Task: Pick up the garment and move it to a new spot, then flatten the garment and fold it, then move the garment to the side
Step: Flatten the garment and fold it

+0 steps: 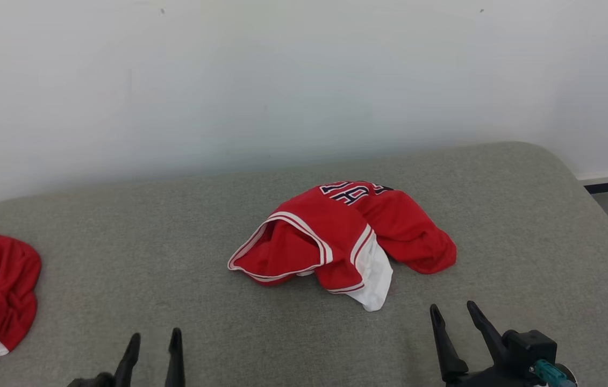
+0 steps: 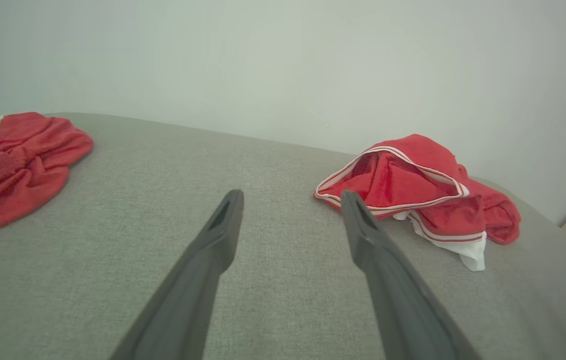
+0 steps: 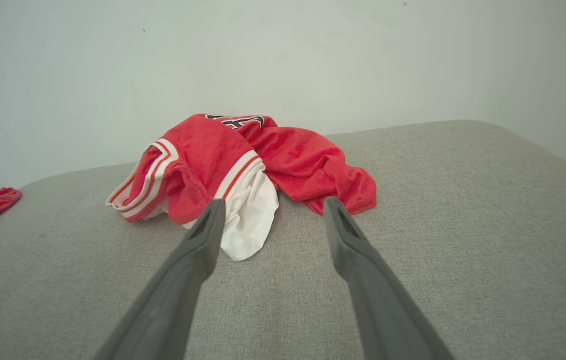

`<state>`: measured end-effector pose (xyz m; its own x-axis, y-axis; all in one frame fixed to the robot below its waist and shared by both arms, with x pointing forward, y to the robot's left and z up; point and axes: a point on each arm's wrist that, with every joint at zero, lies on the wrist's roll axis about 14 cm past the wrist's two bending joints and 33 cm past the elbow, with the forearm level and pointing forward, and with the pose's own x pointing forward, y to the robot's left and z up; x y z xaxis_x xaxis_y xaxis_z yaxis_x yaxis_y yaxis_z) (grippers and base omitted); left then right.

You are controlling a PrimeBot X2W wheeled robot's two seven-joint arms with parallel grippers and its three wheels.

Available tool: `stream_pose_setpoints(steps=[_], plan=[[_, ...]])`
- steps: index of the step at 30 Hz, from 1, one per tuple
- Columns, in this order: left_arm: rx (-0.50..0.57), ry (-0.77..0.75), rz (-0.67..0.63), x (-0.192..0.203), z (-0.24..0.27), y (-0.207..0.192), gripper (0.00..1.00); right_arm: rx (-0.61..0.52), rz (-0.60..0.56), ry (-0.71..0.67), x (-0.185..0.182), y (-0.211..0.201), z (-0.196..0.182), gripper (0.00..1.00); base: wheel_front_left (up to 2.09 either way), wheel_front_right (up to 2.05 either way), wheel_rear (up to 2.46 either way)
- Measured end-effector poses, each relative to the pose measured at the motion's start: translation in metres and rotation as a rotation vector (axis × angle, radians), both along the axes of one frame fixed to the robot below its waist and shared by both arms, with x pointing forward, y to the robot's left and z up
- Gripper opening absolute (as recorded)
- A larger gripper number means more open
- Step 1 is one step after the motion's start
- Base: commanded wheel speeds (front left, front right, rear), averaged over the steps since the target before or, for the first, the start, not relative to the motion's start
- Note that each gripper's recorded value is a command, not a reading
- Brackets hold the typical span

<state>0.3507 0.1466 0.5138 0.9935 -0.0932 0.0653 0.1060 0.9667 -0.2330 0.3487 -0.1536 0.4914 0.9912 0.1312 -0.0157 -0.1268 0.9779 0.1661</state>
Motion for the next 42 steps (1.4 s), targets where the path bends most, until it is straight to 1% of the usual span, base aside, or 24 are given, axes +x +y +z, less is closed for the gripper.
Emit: stream_pose_setpoints(steps=[8, 15, 18, 22, 26, 33, 39, 42], plan=[[-0.042, 0.071, -0.223, 0.028, -0.006, -0.074, 1.0, -0.001, -0.052, -0.003, -0.003, -0.017, 0.002, 1.0, 0.0, 0.0, 0.0], [-0.04, 0.173, -0.424, 0.038, -0.026, -0.143, 1.0, -0.003, -0.132, 0.012, -0.013, -0.043, -0.002, 1.0, 0.0, 0.0, 0.0], [-0.047, 0.219, -0.493, 0.04, -0.033, -0.171, 1.0, -0.001, -0.175, 0.016, -0.017, -0.056, -0.004, 1.0, 0.0, 0.0, 0.0], [-0.044, 0.26, -0.549, 0.047, -0.039, -0.2, 1.0, 0.002, -0.232, 0.034, -0.026, -0.072, -0.01, 1.0, 0.0, 0.0, 0.0], [-0.026, 0.303, -0.566, 0.057, -0.046, -0.221, 1.0, 0.002, -0.28, 0.047, -0.033, -0.086, -0.014, 1.0, 0.0, 0.0, 0.0], [0.022, 0.344, -0.511, 0.08, -0.056, -0.236, 1.0, 0.0, -0.338, 0.083, -0.044, -0.102, -0.025, 1.0, 0.0, 0.0, 0.0], [0.064, 0.347, -0.434, 0.094, -0.06, -0.231, 1.0, -0.002, -0.35, 0.093, -0.047, -0.104, -0.029, 1.0, 0.0, 0.0, 0.0], [0.054, 0.359, -0.407, 0.098, -0.062, -0.225, 1.0, 0.001, -0.345, 0.091, -0.047, -0.103, -0.029, 1.0, 0.0, 0.0, 0.0]])
